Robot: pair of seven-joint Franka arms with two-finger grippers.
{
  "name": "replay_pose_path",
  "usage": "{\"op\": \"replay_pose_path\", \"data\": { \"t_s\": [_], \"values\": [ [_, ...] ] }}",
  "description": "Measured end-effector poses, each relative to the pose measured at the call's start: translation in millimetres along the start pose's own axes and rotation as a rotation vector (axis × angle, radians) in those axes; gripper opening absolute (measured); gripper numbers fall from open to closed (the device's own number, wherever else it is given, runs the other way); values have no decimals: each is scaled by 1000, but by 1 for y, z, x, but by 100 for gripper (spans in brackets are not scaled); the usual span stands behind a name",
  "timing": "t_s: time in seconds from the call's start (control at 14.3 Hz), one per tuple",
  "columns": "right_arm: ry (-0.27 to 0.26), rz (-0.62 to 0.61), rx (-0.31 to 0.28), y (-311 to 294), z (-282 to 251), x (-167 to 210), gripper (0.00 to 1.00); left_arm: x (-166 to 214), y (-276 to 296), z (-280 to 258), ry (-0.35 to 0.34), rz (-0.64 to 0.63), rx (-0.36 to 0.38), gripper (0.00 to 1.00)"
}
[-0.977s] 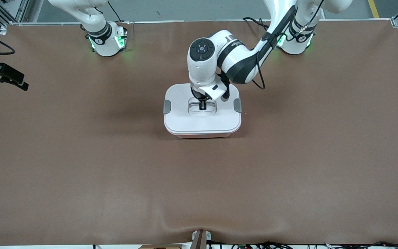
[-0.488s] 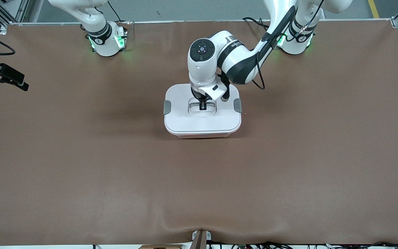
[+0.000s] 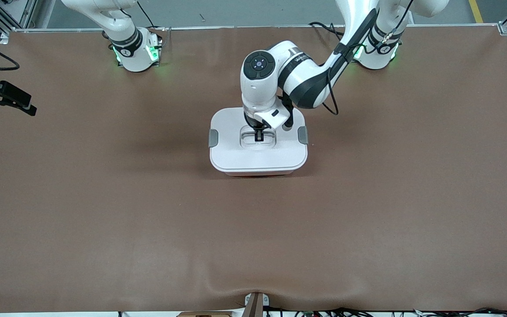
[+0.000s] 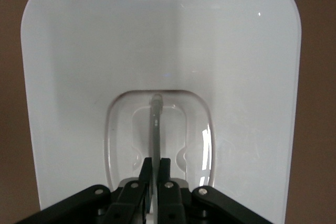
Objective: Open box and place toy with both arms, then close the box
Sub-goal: 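Lower the lid onto the box with the left gripper and press it down, then open the left gripper and release the lid handle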
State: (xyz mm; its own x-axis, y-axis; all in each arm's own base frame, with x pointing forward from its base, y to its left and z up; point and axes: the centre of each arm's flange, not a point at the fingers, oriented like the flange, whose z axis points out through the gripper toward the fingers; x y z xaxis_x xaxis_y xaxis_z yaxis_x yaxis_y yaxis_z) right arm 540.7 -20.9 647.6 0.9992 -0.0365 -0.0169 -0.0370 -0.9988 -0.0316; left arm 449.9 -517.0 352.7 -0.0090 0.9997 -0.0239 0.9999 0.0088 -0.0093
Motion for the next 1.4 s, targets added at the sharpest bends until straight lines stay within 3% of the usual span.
{"op": "replay_pose_path", "data": {
  "t_s": [0.21,0.28,0.63,0.91,1.12,1.4],
  "values": [
    [0,1,0,0,0,0,100,0,0,0,0,0,0,7],
    [0,1,0,1,0,0,100,0,1,0,0,1,0,12],
    [0,2,0,1,0,0,100,4,9,-11,24,32,-20,61],
    [1,2,0,1,0,0,100,16,26,-58,43,87,-41,99],
    [1,3,0,1,0,0,100,49,57,-100,28,139,-78,100],
    [1,3,0,1,0,0,100,105,94,-133,33,300,-104,100]
  ]
}}
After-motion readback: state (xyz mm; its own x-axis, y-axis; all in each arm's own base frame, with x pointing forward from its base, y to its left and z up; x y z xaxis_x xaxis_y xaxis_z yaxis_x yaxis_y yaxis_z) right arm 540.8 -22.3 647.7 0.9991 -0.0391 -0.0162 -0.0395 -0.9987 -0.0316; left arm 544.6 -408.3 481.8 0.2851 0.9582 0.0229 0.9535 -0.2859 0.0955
